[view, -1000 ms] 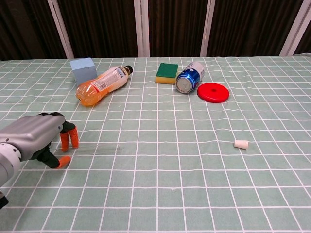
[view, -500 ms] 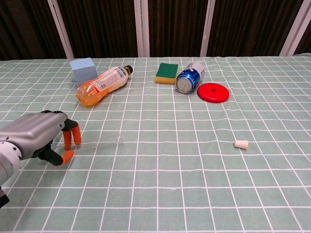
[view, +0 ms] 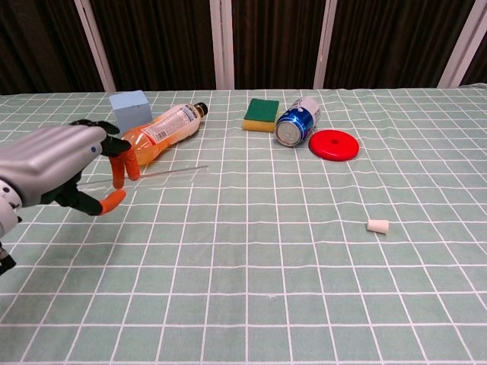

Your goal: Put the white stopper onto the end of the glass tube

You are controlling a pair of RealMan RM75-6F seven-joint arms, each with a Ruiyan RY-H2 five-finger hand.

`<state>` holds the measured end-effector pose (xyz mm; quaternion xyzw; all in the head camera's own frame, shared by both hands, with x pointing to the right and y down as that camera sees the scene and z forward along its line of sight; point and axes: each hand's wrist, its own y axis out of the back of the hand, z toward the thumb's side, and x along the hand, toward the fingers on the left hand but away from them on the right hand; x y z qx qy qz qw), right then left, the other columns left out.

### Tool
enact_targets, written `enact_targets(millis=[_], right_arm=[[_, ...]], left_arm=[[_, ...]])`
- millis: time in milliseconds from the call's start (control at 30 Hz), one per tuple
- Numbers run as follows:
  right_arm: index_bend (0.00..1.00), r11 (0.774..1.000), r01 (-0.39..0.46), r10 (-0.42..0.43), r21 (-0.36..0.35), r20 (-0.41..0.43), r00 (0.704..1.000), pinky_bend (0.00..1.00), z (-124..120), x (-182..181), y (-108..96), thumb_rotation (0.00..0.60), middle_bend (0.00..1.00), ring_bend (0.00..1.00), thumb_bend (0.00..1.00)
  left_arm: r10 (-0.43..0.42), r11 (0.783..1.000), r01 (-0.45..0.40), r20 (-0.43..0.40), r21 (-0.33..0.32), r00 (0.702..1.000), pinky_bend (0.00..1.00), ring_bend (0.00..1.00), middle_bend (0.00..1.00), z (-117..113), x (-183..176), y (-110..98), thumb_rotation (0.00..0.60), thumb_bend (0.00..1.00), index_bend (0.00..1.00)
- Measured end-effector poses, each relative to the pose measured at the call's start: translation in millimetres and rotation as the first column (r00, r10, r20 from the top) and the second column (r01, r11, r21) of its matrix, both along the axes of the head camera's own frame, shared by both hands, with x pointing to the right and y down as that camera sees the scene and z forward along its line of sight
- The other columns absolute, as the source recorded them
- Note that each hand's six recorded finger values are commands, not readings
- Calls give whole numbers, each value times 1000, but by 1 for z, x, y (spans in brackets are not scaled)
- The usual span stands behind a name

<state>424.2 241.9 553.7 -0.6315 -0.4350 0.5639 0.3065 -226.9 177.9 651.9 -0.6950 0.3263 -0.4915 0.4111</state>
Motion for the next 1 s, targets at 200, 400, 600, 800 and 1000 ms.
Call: enact_targets(millis=[200,400,600,800,1000], right_arm=[[4,1000,-2,2,-10,24,1000,0,4,-7,-8,600,6,0,311],[230,998,-7,10,-68,49,999,0,20,-19,-19,600,131,0,311],[352,993,18,-13,-116,37,999,0,40,-41,-31,600,174,0,311],[411,989,50,-45,-139,38,998,0,61,-77,-42,600,175,0,310],[428,985,46,-40,-164,41,998,0,87,-108,-44,600,175,0,310]], left_arm=[[58,997,-54,-65,62,996,0,87,513,-14,-6,-22,600,712,482],[76,993,-65,-103,103,992,0,87,514,-24,-10,-52,600,712,482],[83,991,-68,-135,117,987,0,87,513,-30,-8,-72,600,712,482],[91,990,-71,-161,124,983,0,87,513,-36,-6,-88,600,712,482],[103,989,-82,-174,124,979,0,87,514,-38,-6,-98,600,712,482]])
